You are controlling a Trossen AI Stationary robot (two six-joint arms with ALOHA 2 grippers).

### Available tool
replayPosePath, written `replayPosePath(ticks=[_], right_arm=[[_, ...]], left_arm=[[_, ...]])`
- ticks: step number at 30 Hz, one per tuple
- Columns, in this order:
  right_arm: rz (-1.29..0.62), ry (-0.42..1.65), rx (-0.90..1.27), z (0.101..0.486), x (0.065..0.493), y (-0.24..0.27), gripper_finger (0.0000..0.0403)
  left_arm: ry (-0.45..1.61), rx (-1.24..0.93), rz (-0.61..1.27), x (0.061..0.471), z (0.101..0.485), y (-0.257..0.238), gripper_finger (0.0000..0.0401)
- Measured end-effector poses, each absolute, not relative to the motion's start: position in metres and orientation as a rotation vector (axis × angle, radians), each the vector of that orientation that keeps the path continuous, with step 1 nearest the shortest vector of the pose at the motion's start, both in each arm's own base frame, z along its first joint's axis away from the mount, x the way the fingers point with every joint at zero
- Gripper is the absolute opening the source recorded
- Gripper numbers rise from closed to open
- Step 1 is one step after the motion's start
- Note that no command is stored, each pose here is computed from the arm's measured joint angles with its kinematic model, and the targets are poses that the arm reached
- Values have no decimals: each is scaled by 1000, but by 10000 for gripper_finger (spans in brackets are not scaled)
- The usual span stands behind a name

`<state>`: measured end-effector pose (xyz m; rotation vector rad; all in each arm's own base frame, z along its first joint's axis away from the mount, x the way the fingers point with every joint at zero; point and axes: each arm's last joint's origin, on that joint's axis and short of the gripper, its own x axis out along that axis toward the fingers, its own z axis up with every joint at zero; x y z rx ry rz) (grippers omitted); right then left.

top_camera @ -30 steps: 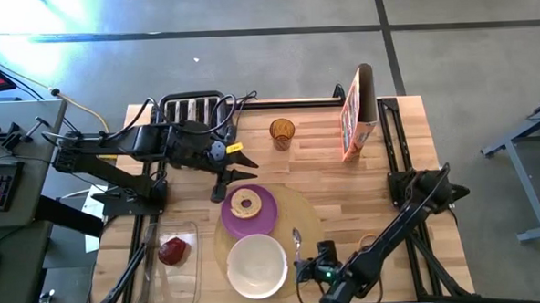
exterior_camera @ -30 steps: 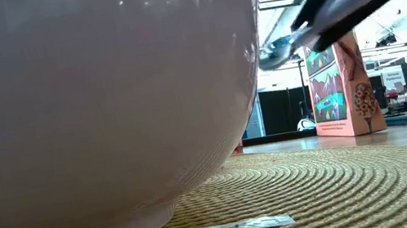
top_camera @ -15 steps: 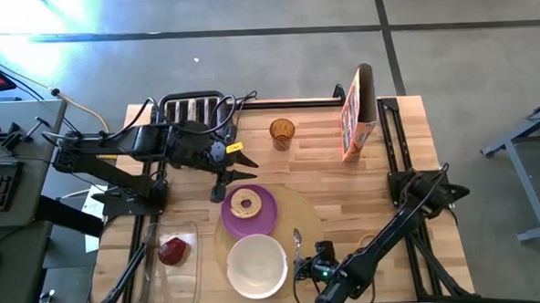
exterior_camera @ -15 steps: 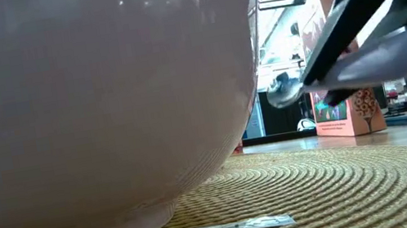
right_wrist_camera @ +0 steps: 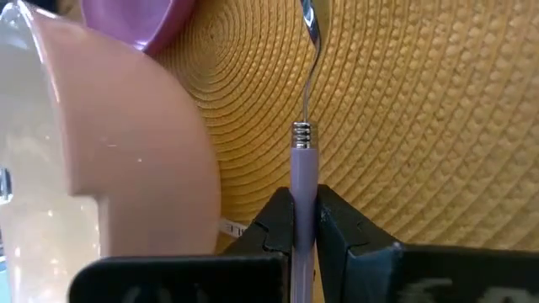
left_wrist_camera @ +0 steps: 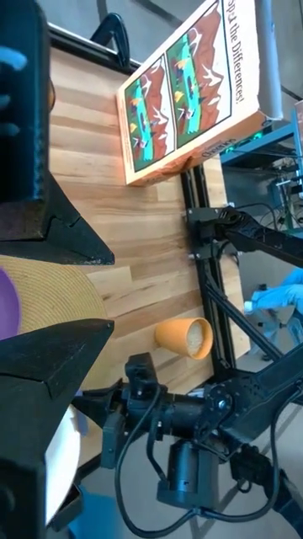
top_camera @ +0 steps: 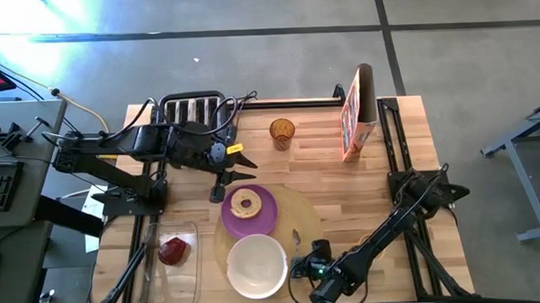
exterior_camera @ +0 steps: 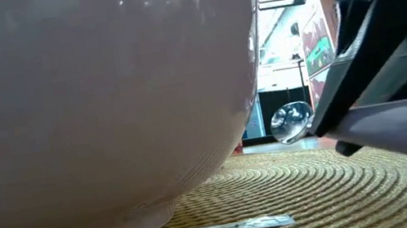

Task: Arrange a breakfast setting
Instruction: Put the spoon from the glass onto the placemat to the right of the white bowl

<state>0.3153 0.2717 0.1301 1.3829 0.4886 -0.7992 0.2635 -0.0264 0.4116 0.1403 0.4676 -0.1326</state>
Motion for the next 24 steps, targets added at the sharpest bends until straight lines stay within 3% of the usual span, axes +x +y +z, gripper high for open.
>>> replayPosePath(ticks=[24], right_arm=[[-808, 551, 1380, 125, 319, 269, 15]], left_arm=[[493, 148, -136, 262, 409, -26, 104]])
